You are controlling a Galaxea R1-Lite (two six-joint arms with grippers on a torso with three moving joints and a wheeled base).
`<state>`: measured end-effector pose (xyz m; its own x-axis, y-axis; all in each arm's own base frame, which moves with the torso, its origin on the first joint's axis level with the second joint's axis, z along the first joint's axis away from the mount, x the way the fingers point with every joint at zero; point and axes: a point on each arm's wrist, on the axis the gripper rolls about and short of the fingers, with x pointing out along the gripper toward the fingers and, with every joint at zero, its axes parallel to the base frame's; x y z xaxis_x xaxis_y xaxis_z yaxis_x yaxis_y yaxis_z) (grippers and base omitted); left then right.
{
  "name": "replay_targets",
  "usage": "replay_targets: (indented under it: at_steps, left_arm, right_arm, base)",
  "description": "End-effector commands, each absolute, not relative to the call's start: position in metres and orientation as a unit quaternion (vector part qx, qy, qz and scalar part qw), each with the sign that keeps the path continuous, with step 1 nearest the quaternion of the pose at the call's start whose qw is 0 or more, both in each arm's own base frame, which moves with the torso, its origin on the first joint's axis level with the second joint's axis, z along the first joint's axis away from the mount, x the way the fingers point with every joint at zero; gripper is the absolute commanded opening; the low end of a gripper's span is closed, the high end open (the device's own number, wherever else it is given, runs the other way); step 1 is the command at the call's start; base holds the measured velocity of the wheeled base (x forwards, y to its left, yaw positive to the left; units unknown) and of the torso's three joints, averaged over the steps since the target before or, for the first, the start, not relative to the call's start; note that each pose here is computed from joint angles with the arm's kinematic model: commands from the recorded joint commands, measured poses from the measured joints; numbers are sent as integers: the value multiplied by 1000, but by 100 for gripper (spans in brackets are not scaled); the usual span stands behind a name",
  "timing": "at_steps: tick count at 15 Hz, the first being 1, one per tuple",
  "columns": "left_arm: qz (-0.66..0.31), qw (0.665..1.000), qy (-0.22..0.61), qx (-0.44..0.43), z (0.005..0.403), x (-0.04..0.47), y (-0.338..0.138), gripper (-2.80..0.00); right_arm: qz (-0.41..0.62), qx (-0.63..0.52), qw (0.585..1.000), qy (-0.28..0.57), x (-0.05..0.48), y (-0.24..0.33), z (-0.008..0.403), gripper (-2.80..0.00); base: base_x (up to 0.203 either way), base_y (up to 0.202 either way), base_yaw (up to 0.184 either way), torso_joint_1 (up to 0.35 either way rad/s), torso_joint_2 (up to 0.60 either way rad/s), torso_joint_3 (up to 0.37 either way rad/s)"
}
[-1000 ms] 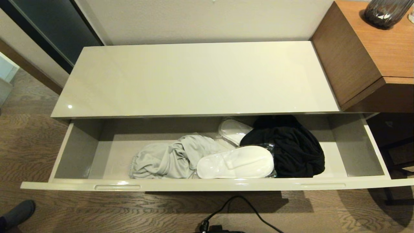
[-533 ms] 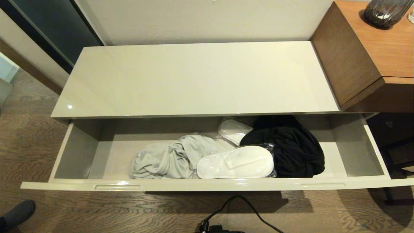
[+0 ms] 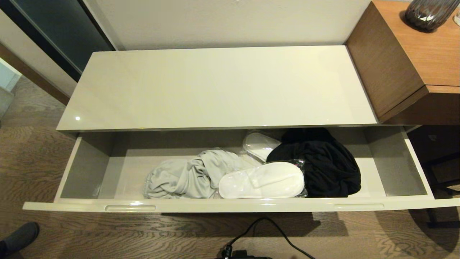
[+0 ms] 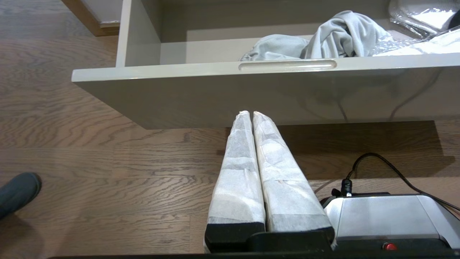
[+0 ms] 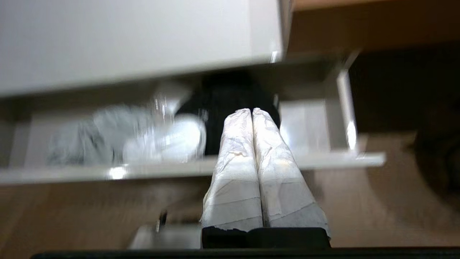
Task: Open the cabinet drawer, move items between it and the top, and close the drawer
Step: Take out the T-shirt from the drawer
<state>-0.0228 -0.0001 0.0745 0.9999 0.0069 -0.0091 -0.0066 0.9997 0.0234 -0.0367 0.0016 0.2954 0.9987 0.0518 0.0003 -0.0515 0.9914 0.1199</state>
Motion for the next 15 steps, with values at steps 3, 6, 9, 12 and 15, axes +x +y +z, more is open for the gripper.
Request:
replay_targets:
  at_steps: [3, 6, 9, 12, 15]
  left_arm:
    - [4, 1000, 5, 12, 75, -23, 0, -280]
    - [4, 1000, 5, 12, 75, -23, 0, -280]
    - [4, 1000, 5, 12, 75, -23, 0, -280]
    - [4, 1000, 5, 11, 75, -23, 0, -280]
    - [4, 1000, 5, 11, 75, -23, 0, -280]
  right_arm:
    - [90, 68, 962, 249, 82, 7, 286, -280]
    - [156, 61, 924, 345, 148, 18, 257, -280]
    - [226, 37, 897, 378, 199, 34, 239, -280]
    - [252, 25, 885, 391, 218, 44, 258, -280]
    - [263, 11, 884, 386, 249, 60, 280, -280]
  base:
    - [0, 0, 0, 0, 0, 0]
    - [0, 0, 0, 0, 0, 0]
    - [0, 0, 0, 0, 0, 0]
    - [0, 0, 0, 0, 0, 0]
    - [0, 0, 0, 0, 0, 0]
